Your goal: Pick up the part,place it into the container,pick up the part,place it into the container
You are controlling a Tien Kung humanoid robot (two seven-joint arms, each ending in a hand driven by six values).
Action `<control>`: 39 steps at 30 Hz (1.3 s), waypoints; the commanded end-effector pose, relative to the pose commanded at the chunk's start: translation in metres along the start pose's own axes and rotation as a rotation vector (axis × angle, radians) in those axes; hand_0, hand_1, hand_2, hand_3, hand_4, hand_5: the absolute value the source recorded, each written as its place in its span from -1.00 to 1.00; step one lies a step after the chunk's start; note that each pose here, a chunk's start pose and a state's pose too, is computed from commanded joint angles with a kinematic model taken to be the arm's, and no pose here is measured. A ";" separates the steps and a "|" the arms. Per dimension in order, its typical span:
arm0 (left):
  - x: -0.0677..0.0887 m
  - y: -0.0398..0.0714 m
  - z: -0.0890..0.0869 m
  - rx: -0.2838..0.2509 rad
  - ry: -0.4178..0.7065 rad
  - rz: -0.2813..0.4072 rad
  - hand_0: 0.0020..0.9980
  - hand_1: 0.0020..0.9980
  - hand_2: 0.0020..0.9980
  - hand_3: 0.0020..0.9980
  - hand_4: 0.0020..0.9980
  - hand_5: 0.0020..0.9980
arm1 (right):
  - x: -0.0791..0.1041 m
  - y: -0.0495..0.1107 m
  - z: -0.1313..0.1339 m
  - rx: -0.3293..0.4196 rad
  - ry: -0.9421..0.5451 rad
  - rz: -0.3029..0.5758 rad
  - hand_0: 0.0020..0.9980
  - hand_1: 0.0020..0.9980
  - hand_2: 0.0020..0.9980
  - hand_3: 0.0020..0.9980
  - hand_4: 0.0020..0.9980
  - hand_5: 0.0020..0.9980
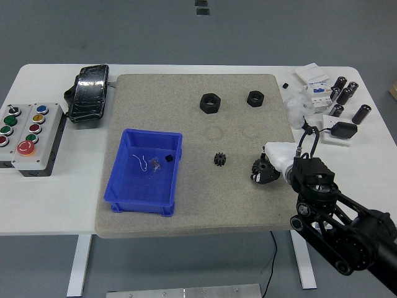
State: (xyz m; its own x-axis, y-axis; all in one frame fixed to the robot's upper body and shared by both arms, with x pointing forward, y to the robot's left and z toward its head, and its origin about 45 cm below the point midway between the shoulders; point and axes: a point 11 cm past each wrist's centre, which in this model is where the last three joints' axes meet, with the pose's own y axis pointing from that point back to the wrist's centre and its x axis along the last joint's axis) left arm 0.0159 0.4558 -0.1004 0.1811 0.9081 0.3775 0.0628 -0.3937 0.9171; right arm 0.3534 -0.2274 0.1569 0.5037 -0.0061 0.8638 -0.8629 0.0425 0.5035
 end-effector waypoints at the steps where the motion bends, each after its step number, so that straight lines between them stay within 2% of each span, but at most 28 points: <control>1: 0.000 0.000 0.000 0.000 0.000 0.000 0.32 0.13 0.13 0.25 0.41 -0.25 | 0.000 0.000 0.000 0.001 -0.001 0.002 -0.55 -0.11 -0.09 0.24 0.32 -0.55; 6: 0.000 0.000 0.001 -0.004 0.001 -0.001 0.32 0.13 0.13 0.25 0.41 -0.25 | 0.002 0.001 -0.001 0.003 -0.005 0.016 -0.55 -0.11 -0.09 0.24 0.32 -0.55; 7: 0.000 0.000 0.001 -0.004 0.001 -0.001 0.32 0.13 0.13 0.25 0.41 -0.26 | 0.002 0.000 -0.001 0.003 -0.004 0.014 -0.49 -0.14 -0.24 0.11 -0.06 -0.73; 12: -0.001 0.000 0.001 -0.004 0.000 -0.003 0.32 0.13 0.13 0.25 0.41 -0.26 | -0.005 -0.002 0.003 -0.007 0.010 -0.016 -0.49 -0.14 -0.24 0.11 -0.06 -0.73; 13: -0.001 0.000 0.001 -0.004 0.000 -0.003 0.32 0.13 0.13 0.25 0.41 -0.26 | -0.006 -0.002 0.003 -0.008 0.012 -0.021 -0.49 -0.16 -0.40 0.03 -0.28 -0.71; 18: 0.000 0.000 0.002 -0.007 0.001 -0.002 0.32 0.13 0.13 0.25 0.41 -0.26 | -0.003 0.000 0.003 -0.003 0.018 -0.003 -0.49 -0.16 -0.40 0.03 -0.28 -0.71; 19: 0.000 0.000 0.002 -0.007 0.002 -0.002 0.32 0.13 0.13 0.25 0.40 -0.26 | -0.001 0.001 0.001 0.002 0.015 0.011 -0.52 -0.20 -0.48 -0.09 -0.37 -0.73; 20: 0.000 0.000 0.002 -0.007 0.002 -0.002 0.32 0.13 0.13 0.25 0.40 -0.26 | 0.003 0.002 -0.001 0.012 0.009 0.031 -0.52 -0.20 -0.48 -0.09 -0.37 -0.73; 24: -0.001 0.000 0.002 -0.006 0.001 -0.004 0.32 0.13 0.13 0.25 0.40 -0.26 | 0.026 0.010 -0.018 0.070 -0.005 0.126 -0.52 -0.20 -0.48 -0.09 -0.37 -0.73; 30: -0.001 0.000 0.002 -0.007 0.000 -0.004 0.32 0.13 0.12 0.25 0.40 -0.26 | 0.061 0.028 -0.064 0.215 -0.003 0.265 -0.52 -0.21 -0.49 -0.12 -0.40 -0.75; 31: -0.001 0.000 0.002 -0.006 0.000 -0.004 0.32 0.13 0.13 0.25 0.41 -0.25 | 0.065 0.031 -0.074 0.244 -0.009 0.284 -0.45 -0.17 -0.46 -0.10 -0.43 -0.88; 33: -0.001 0.000 0.003 -0.006 -0.002 -0.004 0.32 0.13 0.13 0.25 0.41 -0.25 | 0.071 0.036 -0.093 0.298 -0.025 0.307 -0.45 -0.17 -0.46 -0.10 -0.43 -0.88; 36: -0.001 0.000 0.002 -0.004 -0.005 -0.004 0.32 0.13 0.13 0.25 0.41 -0.25 | 0.071 0.042 -0.124 0.417 -0.057 0.316 -0.45 -0.17 -0.46 -0.10 -0.43 -0.88; 37: -0.001 0.000 0.002 -0.003 -0.006 -0.004 0.32 0.13 0.13 0.25 0.42 -0.23 | 0.069 0.043 -0.134 0.458 -0.067 0.313 -0.01 0.31 0.32 0.26 -0.03 -1.00; 39: -0.001 0.000 0.002 -0.001 -0.008 -0.004 0.32 0.13 0.13 0.25 0.42 -0.23 | 0.062 0.044 -0.150 0.526 -0.079 0.298 -0.01 0.31 0.32 0.26 -0.03 -1.00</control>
State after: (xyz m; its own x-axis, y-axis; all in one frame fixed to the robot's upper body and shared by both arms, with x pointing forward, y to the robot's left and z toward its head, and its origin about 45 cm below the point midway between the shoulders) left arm 0.0173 0.4544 -0.1008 0.1886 0.9087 0.3724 0.0628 -0.3896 0.9189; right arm 0.3529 -0.0763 0.2305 0.2502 -0.1453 0.9572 -0.8804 -0.4456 0.1625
